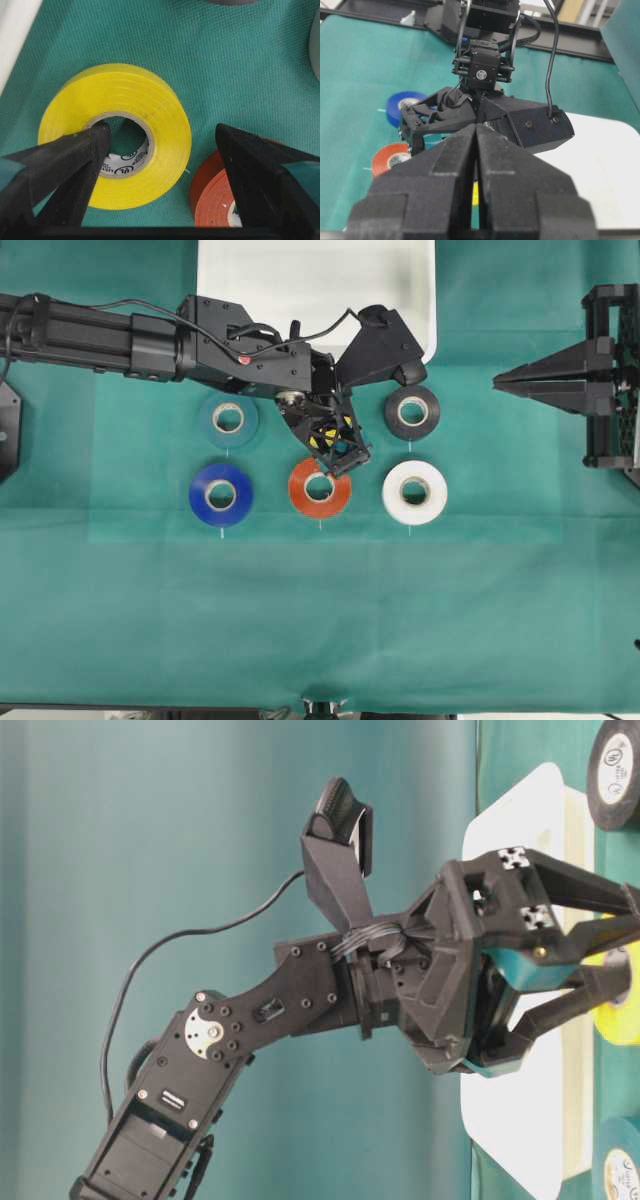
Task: Place the tape from the fixed location into the white case.
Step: 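Lower the left gripper with one finger into the yellow roll's hole, then close the left gripper on the yellow roll's rim, then lift the yellow roll and carry it toward the white tray, then lower the yellow roll flat into the white tray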
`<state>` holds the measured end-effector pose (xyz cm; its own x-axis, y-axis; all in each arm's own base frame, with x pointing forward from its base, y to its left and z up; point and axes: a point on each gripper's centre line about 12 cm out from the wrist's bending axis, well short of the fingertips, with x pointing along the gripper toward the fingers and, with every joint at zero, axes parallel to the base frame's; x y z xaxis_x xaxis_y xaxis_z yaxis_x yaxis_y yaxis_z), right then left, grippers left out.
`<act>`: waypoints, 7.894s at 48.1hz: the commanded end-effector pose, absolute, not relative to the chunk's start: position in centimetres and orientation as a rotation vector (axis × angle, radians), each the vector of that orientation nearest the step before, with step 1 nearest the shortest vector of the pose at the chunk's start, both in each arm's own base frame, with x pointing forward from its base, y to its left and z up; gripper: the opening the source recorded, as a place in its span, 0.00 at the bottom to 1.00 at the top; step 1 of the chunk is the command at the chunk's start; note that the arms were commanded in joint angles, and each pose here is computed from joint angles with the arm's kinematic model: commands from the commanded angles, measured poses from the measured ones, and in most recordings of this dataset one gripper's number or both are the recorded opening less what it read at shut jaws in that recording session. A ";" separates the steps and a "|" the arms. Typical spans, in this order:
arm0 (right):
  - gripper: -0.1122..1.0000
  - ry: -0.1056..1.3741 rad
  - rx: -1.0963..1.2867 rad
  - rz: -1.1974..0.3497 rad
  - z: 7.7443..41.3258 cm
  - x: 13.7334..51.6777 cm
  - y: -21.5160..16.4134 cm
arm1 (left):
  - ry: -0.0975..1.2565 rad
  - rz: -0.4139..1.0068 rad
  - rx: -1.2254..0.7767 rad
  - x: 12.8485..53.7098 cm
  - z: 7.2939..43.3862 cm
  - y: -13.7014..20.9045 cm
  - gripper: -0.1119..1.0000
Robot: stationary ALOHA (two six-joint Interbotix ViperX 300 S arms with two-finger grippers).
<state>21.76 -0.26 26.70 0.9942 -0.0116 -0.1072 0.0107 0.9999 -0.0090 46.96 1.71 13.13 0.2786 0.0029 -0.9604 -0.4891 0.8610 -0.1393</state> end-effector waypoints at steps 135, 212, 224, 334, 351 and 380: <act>0.10 0.098 -0.013 -0.012 27.2 22.1 -0.3 | 1.152 0.309 -0.438 46.5 26.6 1.2 0.31; 0.10 0.109 -0.014 -0.012 27.1 22.1 -0.3 | 1.080 0.267 -0.396 44.3 37.1 0.9 0.31; 0.10 0.107 -0.014 -0.012 27.2 22.1 -0.3 | 1.078 0.270 -0.397 44.4 37.1 1.0 0.31; 0.10 0.120 -0.013 -0.012 27.0 22.1 -0.3 | 1.034 0.509 -0.468 41.7 35.2 16.4 0.31; 0.10 0.118 -0.011 -0.012 27.0 22.1 -0.3 | 1.102 0.513 -0.476 43.1 28.4 16.9 0.31; 0.10 0.130 -0.011 -0.012 26.6 22.2 -0.3 | 1.097 0.514 -0.464 44.5 20.7 18.6 0.31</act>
<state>21.96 -0.26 26.04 0.9889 -0.0113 -0.1482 0.0097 0.9999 -0.0120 44.22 18.34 19.41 0.3202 0.1413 -0.9368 -0.6075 0.7894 -0.0886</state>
